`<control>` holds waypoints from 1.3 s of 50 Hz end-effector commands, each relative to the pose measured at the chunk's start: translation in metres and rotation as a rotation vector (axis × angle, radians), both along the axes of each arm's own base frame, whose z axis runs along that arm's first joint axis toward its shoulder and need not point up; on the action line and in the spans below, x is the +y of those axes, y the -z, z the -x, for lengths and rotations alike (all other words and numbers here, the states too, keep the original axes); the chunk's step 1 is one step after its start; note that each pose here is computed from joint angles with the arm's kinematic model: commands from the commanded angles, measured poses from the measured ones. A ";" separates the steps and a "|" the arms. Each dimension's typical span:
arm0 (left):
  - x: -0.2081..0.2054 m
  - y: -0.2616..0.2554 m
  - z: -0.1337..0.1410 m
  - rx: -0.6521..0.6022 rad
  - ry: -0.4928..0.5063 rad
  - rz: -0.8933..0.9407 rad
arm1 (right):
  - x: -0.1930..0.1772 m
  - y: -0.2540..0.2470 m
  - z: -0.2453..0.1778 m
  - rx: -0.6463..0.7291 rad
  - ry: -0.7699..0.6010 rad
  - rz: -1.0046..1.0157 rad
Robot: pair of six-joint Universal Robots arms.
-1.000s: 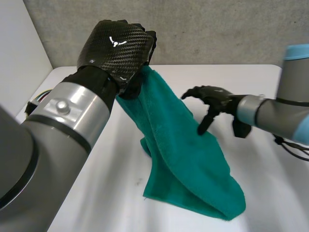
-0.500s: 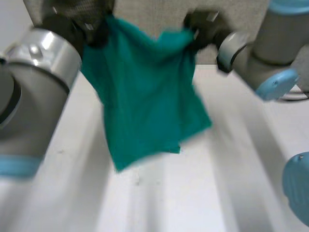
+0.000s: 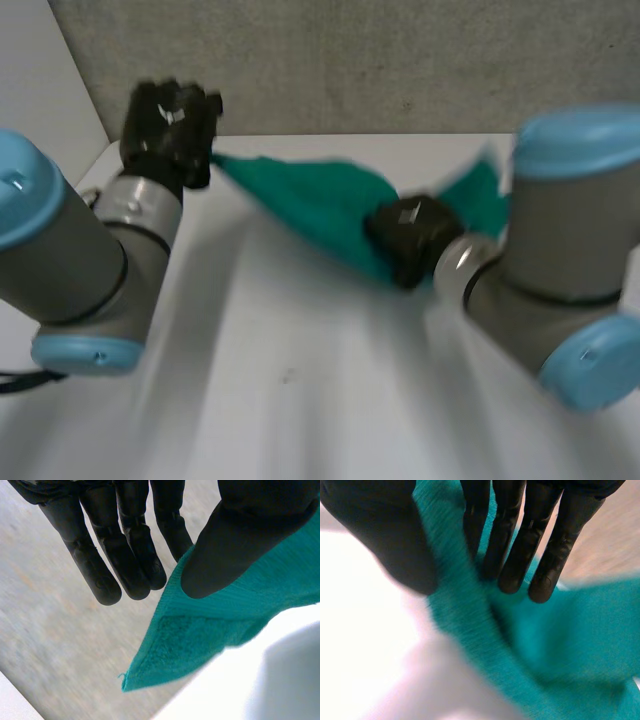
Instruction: Fold the towel.
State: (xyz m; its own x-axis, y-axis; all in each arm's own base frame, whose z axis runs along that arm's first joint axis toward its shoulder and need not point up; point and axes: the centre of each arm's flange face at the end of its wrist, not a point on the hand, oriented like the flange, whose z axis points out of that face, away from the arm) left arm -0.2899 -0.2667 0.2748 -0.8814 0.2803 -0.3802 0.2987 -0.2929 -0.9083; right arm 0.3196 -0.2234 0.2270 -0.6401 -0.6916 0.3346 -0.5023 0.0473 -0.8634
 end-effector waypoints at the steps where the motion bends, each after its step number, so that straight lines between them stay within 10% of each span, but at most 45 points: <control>1: 0.004 0.024 -0.003 -0.035 -0.001 -0.063 | 0.004 0.023 -0.007 0.047 0.002 -0.046; 16: 0.015 0.015 -0.016 -0.030 -0.016 -0.054 | -0.044 -0.043 0.017 -0.045 0.118 0.124; 23: 0.019 0.019 -0.019 -0.038 -0.018 -0.069 | -0.043 -0.019 0.037 0.026 0.208 -0.017; 36: 0.015 0.022 -0.022 -0.040 -0.030 -0.073 | -0.033 0.049 0.049 -0.315 0.317 -0.325; 51: 0.012 0.023 -0.026 -0.041 -0.045 -0.076 | -0.064 0.105 0.046 -0.231 0.418 -0.263; 65: -0.002 0.028 -0.049 -0.057 -0.123 -0.102 | -0.063 -0.020 0.088 -0.063 0.339 0.107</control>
